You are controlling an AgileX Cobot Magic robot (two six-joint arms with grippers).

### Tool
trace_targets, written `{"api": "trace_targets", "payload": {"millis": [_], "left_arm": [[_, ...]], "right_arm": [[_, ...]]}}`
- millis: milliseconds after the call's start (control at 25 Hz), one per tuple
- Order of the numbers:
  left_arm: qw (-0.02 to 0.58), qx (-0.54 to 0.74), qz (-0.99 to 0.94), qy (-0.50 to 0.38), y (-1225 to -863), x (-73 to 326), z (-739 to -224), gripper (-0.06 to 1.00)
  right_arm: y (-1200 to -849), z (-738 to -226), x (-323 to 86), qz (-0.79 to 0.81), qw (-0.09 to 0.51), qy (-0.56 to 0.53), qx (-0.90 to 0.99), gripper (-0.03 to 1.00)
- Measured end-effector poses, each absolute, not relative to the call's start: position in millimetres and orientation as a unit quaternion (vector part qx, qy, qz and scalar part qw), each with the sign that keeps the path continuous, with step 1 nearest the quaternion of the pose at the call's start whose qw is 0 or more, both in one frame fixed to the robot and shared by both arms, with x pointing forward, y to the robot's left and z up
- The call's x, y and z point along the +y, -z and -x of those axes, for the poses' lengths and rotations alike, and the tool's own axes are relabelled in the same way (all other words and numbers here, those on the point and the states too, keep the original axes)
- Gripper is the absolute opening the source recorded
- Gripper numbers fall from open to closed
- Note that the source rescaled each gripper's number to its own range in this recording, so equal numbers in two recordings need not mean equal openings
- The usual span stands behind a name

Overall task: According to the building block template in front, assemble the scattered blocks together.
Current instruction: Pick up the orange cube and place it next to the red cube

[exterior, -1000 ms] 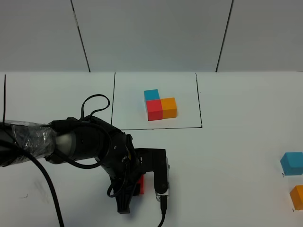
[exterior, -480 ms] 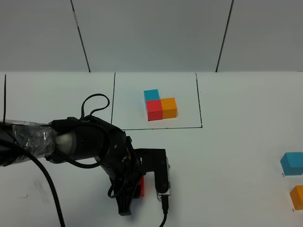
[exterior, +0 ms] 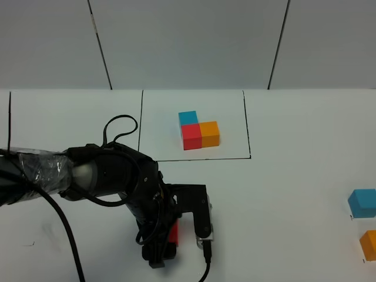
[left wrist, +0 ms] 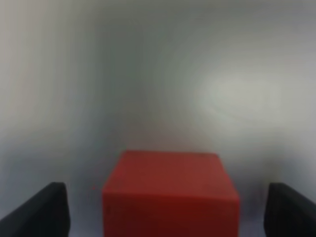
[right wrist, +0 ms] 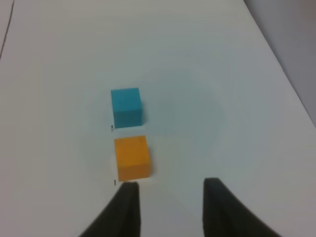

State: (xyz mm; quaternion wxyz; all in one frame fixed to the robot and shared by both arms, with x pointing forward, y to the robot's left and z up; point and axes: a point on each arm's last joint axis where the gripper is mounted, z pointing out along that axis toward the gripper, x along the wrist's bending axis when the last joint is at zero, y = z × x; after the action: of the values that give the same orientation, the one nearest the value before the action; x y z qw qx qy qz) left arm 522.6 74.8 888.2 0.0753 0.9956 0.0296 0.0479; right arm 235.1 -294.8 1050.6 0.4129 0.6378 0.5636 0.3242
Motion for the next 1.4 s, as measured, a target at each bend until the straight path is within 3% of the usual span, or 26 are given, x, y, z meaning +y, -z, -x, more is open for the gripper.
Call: {"api": "trace_targets", "payload": {"millis": [240,480,640,760,920,1040,1240,1400], "left_arm": [[0.128,0.056,-0.985,-0.100,-945.7,59.8,-535.0,0.99],[0.183,0.159,-0.950,-0.196,-1026.8,76.6,-536.7,0.85],[0.156,0.304,-0.902,-0.265,-1068.2,130.3,-545.3,0.74],[0.094,0.447,-0.841,-0.289,-1087.2,186.2,-545.6,0.67],[0.028,0.596,-0.745,-0.298,-1104.7,256.6,-528.3,0.65],[0.023,0.638,-0.706,-0.307,-1112.3,289.0,-499.6,0.65],[0.079,0.662,-0.662,-0.342,-1128.7,311.1,-432.6,0.64],[0.179,0.663,-0.632,-0.359,-1143.9,314.0,-368.2,0.64]], "right_arm": [[-1050.6,-235.1,-294.8,-0.637,0.413,-0.324,0.564,0.00],[-1050.6,-235.1,-294.8,-0.637,0.413,-0.324,0.564,0.00],[-1050.6,-235.1,-294.8,-0.638,0.413,-0.324,0.564,0.00],[-1050.6,-235.1,-294.8,-0.638,0.413,-0.324,0.564,0.00],[-1050.6,-235.1,-294.8,-0.638,0.413,-0.324,0.564,0.00],[-1050.6,-235.1,-294.8,-0.638,0.413,-0.324,0.564,0.00],[-1050.6,-235.1,-294.8,-0.638,0.413,-0.324,0.564,0.00],[-1050.6,-235.1,-294.8,-0.637,0.413,-0.324,0.564,0.00]]}}
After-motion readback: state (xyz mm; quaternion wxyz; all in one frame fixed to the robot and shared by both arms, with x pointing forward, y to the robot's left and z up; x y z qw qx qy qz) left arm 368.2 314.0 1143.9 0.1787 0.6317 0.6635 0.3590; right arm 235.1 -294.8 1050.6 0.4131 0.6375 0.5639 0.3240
